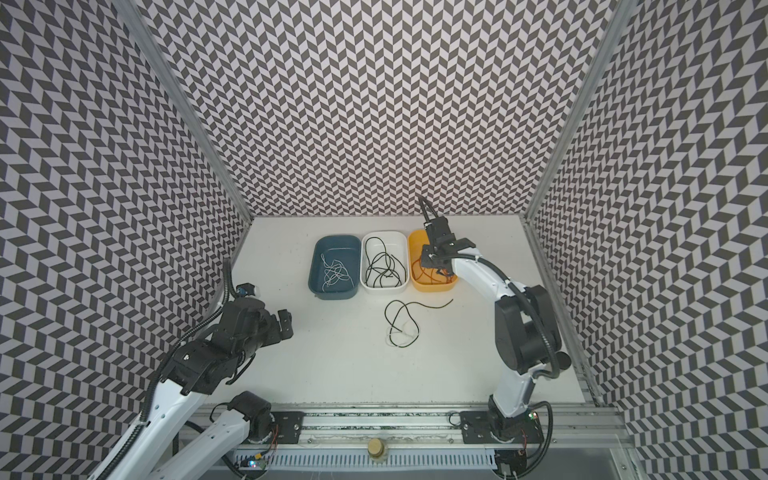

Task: Untangle the cables
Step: 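Lower the red wire into the yellow bin and open the right gripper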

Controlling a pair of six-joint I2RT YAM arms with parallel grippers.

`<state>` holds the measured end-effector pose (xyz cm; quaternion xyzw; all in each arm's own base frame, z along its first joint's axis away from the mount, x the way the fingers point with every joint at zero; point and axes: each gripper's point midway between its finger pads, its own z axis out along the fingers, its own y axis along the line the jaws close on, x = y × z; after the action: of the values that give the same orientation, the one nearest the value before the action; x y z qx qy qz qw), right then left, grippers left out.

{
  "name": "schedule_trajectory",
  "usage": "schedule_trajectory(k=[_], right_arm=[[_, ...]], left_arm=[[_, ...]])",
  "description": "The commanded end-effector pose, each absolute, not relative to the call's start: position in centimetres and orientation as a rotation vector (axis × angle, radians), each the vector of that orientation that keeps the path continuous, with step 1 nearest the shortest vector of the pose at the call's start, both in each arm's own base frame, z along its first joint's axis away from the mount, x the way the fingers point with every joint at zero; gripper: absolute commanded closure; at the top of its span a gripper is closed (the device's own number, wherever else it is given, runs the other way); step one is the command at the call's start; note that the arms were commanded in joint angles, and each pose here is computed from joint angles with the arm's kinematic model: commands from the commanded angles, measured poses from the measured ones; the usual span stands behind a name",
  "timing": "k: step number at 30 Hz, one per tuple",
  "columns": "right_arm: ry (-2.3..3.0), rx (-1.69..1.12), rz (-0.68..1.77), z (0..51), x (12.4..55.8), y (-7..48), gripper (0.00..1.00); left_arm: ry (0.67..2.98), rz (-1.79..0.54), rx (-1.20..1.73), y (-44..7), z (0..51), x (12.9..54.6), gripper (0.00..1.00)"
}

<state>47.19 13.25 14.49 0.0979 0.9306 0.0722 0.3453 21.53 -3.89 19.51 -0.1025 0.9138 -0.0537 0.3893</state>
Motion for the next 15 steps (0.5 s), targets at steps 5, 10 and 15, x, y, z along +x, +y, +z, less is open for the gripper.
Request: schedule_trajectory(k=[5,10,15], right_arm=[[2.491,0.26,0.204,11.6,47.4,13.8,1.0],[2.529,0.245,0.229,10.9,47.0,14.1,0.99],[2.522,0.255,0.219,11.8,46.4,13.7,0.91]], left_arm=[[2.311,-0.139,-0.264,-3.8,19.8,21.7,0.0],[2.311,-0.141,-0.263,-3.8,19.8,21.7,0.0],[2.313,-0.142,-0.262,-3.8,19.8,21.7,0.0]])
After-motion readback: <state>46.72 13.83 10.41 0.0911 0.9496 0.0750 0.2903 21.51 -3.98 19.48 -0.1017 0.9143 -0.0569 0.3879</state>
